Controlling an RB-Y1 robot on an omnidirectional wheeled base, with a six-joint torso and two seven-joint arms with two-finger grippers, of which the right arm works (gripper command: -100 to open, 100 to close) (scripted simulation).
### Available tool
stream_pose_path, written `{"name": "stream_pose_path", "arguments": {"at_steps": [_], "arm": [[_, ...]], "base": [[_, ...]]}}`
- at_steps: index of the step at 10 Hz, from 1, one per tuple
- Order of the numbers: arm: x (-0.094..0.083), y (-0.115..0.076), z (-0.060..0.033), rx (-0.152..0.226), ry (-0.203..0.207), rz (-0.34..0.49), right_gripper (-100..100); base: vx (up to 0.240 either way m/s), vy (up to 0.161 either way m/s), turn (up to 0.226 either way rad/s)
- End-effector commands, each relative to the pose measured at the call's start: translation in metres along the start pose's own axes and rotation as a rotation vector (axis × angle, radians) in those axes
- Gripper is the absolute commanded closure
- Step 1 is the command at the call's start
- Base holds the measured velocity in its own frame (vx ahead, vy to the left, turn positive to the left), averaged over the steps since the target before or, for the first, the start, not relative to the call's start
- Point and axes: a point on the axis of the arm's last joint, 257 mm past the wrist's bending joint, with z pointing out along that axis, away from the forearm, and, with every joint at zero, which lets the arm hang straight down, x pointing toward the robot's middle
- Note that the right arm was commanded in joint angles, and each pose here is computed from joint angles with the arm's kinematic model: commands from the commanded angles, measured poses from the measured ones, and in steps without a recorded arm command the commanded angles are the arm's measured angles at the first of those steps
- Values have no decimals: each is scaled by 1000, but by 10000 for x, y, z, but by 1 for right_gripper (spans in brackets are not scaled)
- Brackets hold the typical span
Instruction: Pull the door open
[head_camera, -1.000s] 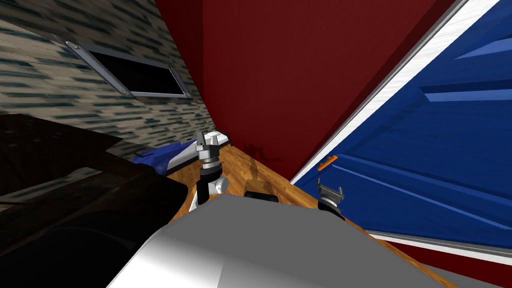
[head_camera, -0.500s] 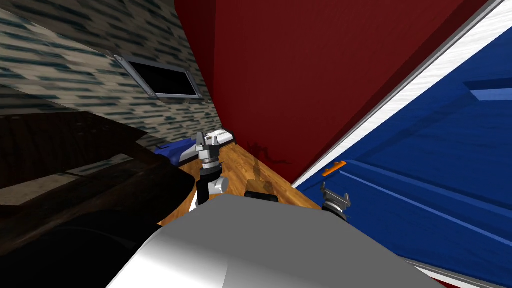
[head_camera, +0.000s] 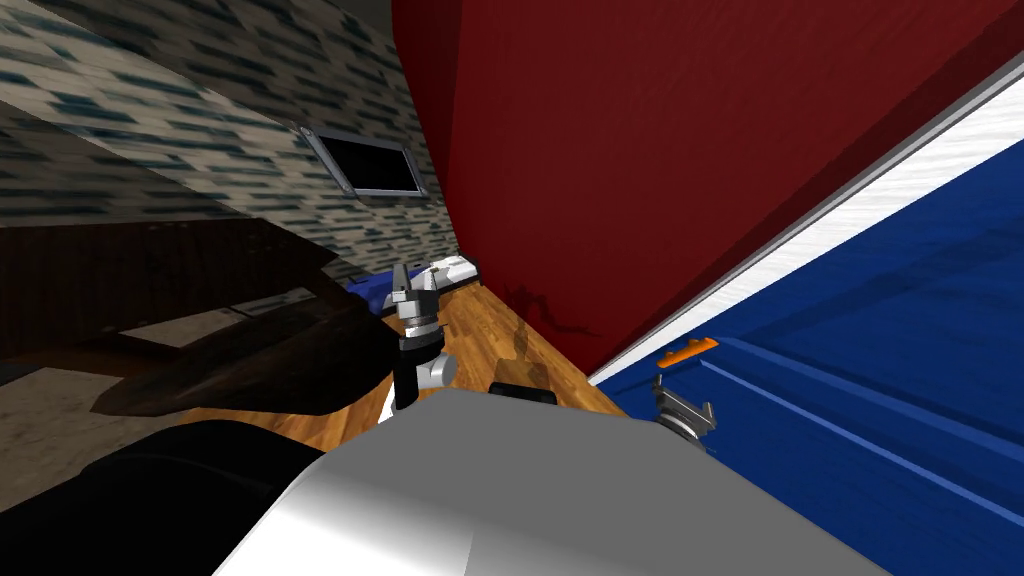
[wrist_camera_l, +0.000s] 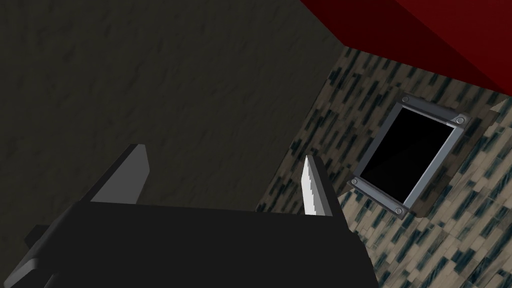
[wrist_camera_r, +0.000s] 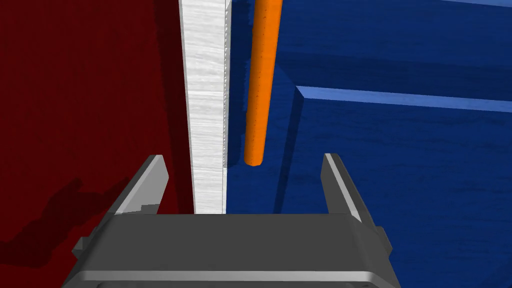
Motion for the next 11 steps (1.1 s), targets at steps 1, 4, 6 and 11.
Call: {"name": "stream_pose_path", "arguments": {"at_steps": [1, 4, 6, 11], "arm": [[-56, 87, -13, -19, -9, 18, -100], [-147, 289, -36, -61, -26, 53, -100], [-210, 446, -58, -95, -37, 79, -100], [-259, 535, -66, -96, -40, 97, -100]], "base": [[-26, -76, 128], [-19, -60, 181], [-30, -75, 229], [31, -79, 67]]}}
